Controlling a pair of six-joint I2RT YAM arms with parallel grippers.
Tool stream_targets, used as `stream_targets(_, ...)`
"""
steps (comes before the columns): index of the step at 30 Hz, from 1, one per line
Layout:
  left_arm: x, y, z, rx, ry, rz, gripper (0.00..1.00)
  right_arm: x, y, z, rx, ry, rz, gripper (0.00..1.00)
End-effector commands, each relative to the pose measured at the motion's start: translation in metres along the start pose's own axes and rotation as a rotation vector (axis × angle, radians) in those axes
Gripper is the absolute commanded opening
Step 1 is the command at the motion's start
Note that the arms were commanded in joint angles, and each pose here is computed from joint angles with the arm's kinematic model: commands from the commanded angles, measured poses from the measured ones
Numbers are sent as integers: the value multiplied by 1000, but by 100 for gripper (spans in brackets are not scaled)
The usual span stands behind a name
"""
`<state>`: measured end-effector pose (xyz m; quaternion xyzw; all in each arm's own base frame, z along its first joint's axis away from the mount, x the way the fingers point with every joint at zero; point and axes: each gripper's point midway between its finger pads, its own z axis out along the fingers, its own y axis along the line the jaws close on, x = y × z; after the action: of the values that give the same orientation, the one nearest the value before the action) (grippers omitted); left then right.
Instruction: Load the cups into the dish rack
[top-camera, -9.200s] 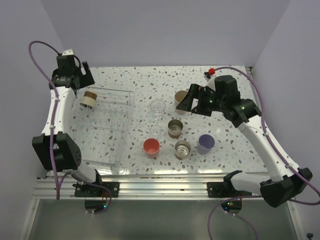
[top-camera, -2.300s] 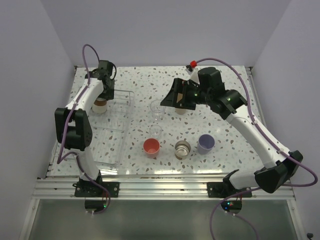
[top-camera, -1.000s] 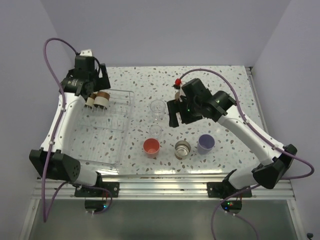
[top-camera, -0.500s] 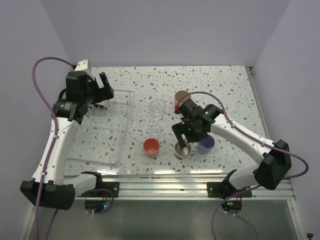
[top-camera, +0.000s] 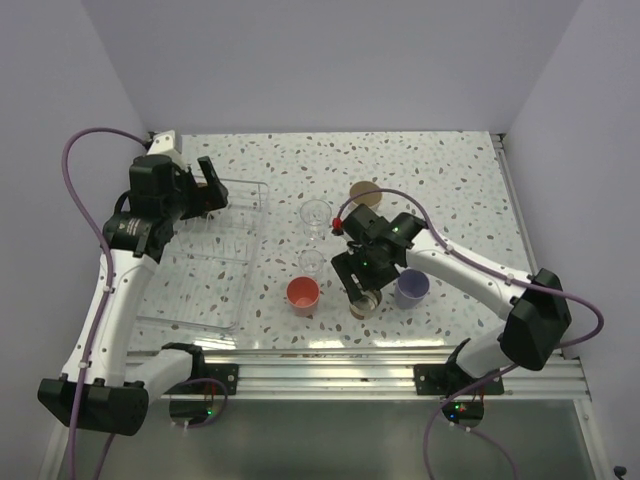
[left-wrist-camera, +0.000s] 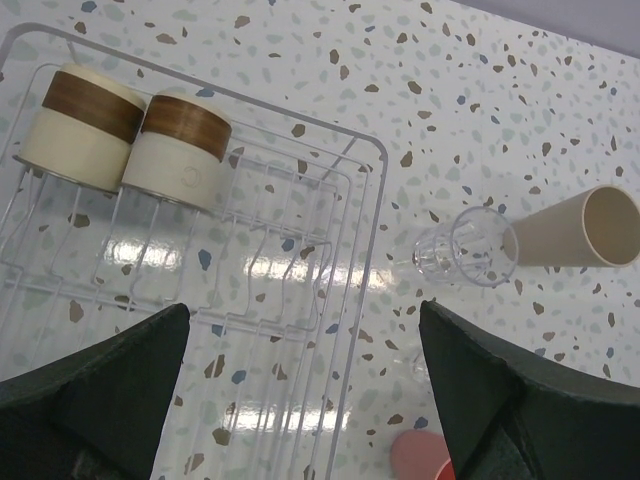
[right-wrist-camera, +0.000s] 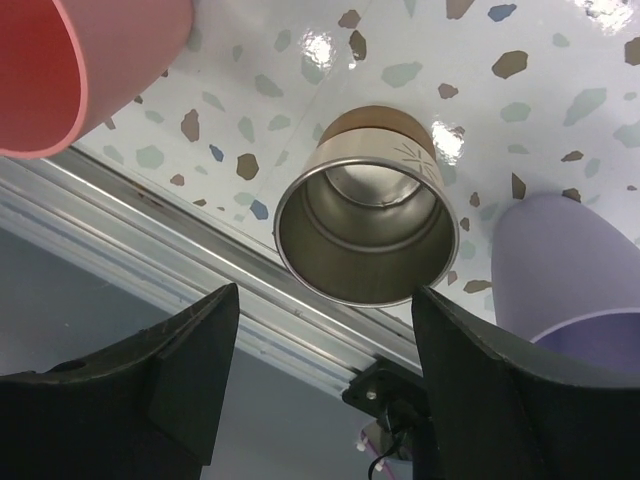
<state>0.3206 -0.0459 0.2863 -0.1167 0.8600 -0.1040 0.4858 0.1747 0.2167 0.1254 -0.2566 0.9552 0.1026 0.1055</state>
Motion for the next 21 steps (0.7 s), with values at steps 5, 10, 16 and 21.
stream_targets(5,-6,-6,-8,33,-40,-6,100,-1,8,16,-8,6,-43,67)
stream_targets(10,-3,-5,-12,43,-45,-2,100,7,14,36,15,33,-70,60)
stream_targets(16,1,-2,-20,41,-57,10,100,13,12,52,87,49,-107,52)
stream_targets(21,4,2,-22,23,-53,24,100,11,4,60,154,42,-107,36)
